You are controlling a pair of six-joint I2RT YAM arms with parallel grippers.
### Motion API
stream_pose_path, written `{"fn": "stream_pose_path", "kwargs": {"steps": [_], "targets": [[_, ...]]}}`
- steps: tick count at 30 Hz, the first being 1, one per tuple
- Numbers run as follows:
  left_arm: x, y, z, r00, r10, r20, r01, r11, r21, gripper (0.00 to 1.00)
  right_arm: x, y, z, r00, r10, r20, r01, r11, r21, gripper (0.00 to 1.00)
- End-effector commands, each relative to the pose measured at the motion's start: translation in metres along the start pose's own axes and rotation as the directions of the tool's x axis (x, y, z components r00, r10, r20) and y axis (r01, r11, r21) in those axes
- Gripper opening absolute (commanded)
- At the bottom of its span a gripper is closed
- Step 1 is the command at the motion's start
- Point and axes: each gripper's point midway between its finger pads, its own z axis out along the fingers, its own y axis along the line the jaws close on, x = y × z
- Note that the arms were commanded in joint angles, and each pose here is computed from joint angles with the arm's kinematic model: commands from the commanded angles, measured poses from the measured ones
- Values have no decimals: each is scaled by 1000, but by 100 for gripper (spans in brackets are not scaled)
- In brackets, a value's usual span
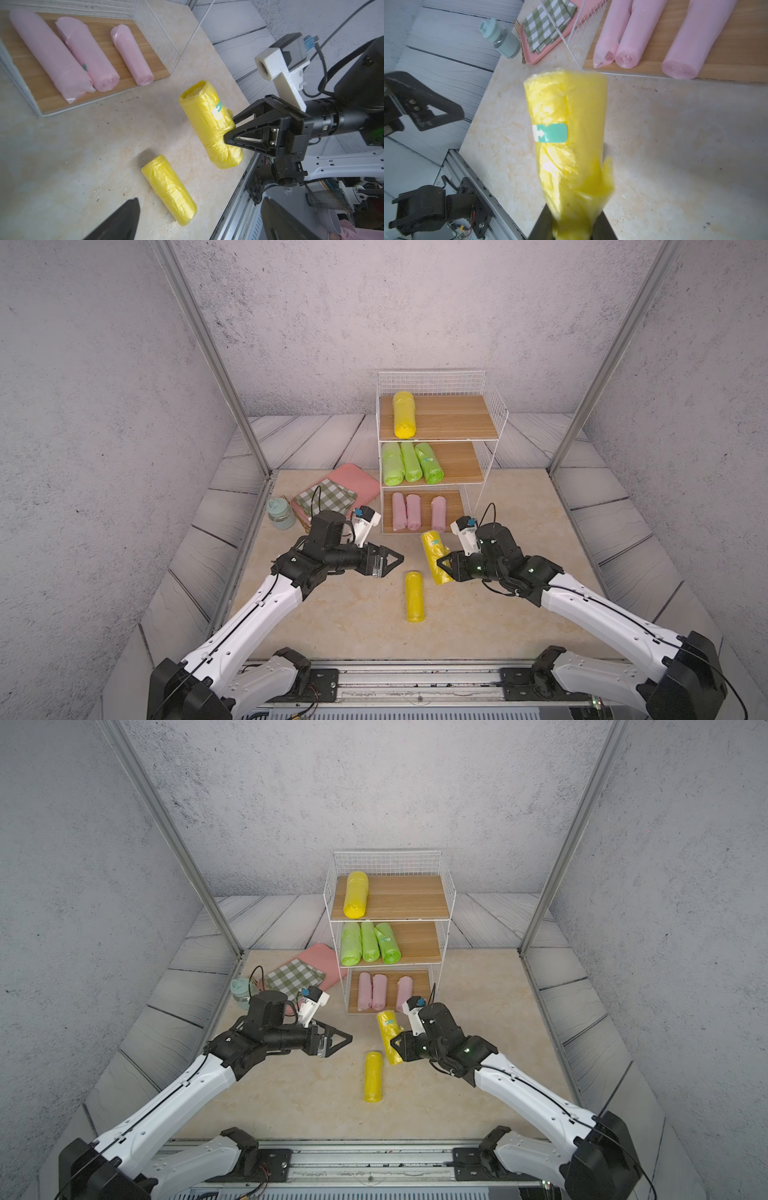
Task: Sort the rolls of trash bags by color and place them on the shelf
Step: Pick up the roll of trash bags from the center of the board.
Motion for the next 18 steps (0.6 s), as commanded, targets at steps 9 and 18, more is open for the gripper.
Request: {"fn": "stream_pose_path", "kwargs": {"steps": [9,18], "targets": [[-37,-38,-13,983,150,102,-165,974,155,97,-44,71,-25,990,-63,125,104,930,-354,0],[-46,-35,-10,981,144,131,-166,971,173,97,-68,91,-39,977,-71,199,155,882,-444,0]]}}
